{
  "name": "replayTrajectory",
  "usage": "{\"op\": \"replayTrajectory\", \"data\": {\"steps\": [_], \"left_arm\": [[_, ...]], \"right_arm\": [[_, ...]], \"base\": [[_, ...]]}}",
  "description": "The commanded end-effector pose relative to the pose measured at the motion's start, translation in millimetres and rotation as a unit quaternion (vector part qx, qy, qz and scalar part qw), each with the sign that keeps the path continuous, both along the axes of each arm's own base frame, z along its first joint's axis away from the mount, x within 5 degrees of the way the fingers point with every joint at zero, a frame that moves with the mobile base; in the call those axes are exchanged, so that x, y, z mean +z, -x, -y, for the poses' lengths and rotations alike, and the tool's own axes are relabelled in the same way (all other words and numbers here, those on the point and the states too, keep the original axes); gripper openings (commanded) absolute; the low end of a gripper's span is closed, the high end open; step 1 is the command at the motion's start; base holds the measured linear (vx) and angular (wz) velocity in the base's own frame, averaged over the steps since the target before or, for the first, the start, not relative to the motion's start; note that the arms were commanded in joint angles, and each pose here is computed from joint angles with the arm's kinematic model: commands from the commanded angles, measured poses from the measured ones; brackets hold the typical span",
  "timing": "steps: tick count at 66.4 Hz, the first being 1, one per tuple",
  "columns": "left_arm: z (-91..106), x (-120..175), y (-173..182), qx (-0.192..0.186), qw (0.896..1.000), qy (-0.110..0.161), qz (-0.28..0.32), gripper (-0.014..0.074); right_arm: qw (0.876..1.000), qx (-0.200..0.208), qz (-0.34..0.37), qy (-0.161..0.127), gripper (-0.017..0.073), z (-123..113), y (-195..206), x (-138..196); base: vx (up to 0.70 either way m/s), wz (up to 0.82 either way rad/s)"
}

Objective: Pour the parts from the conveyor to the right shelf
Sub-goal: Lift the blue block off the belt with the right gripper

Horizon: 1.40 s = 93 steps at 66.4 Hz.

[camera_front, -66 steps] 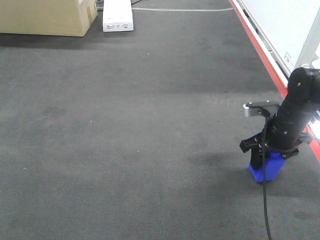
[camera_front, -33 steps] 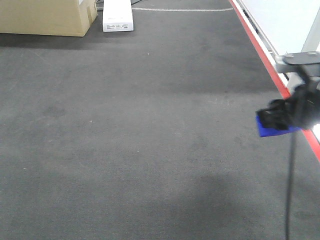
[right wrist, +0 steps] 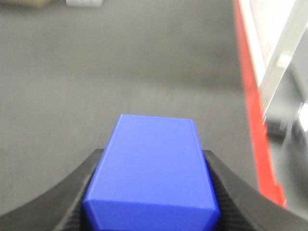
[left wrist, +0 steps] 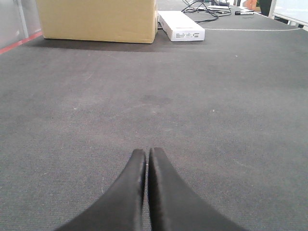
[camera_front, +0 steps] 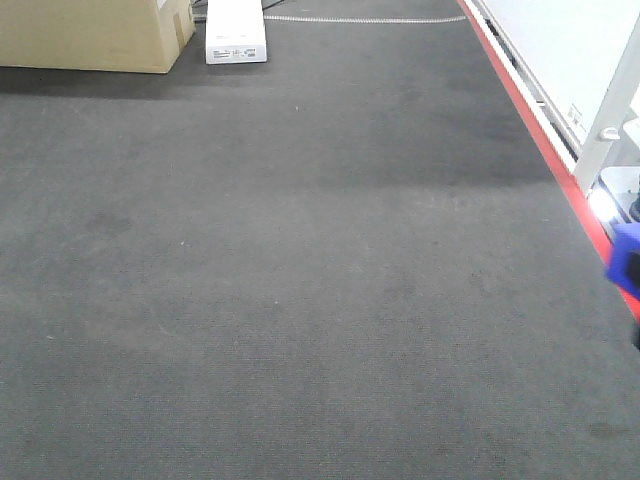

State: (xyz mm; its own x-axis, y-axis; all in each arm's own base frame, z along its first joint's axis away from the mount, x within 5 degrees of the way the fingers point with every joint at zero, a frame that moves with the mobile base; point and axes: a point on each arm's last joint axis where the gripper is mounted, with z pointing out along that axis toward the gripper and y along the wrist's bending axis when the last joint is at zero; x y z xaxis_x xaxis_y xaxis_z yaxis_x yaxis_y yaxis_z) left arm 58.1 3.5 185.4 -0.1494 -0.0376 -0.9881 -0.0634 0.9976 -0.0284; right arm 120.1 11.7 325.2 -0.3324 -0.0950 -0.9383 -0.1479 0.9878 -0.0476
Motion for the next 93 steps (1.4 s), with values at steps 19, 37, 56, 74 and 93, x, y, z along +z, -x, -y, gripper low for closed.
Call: {"op": "replayTrajectory", "data": {"steps": [19,37,56,74,93], "left_arm": [[0.2,12,-1,-0.001,0.999,0.006,0.039,-0.0006],[0.2,12,-1,-0.001,0.999,0.006,0.039,-0.0006],[0.2,12,-1,-0.001,0.999,0.006,0.039,-0.0006],[0.2,12,-1,-0.001,0.999,0.006,0.039,-0.0006],[0.2,12,-1,-0.001,0.999,0.006,0.039,-0.0006]], "right_arm": [[0.997,-0.017,0.075,0.003,-0.0005,4,30,-22],[0.997,-0.017,0.074,0.0,-0.0005,3,30,-22],[0.997,-0.016,0.072,0.0,-0.0005,3,30,-22],[0.997,-0.016,0.072,0.0,-0.0005,3,30,-22],[0.997,-0.016,0.072,0.0,-0.0005,3,30,-22]], "base": [[0.0,0.0],[0.0,0.0],[0.0,0.0],[0.0,0.0],[0.0,0.0]]}}
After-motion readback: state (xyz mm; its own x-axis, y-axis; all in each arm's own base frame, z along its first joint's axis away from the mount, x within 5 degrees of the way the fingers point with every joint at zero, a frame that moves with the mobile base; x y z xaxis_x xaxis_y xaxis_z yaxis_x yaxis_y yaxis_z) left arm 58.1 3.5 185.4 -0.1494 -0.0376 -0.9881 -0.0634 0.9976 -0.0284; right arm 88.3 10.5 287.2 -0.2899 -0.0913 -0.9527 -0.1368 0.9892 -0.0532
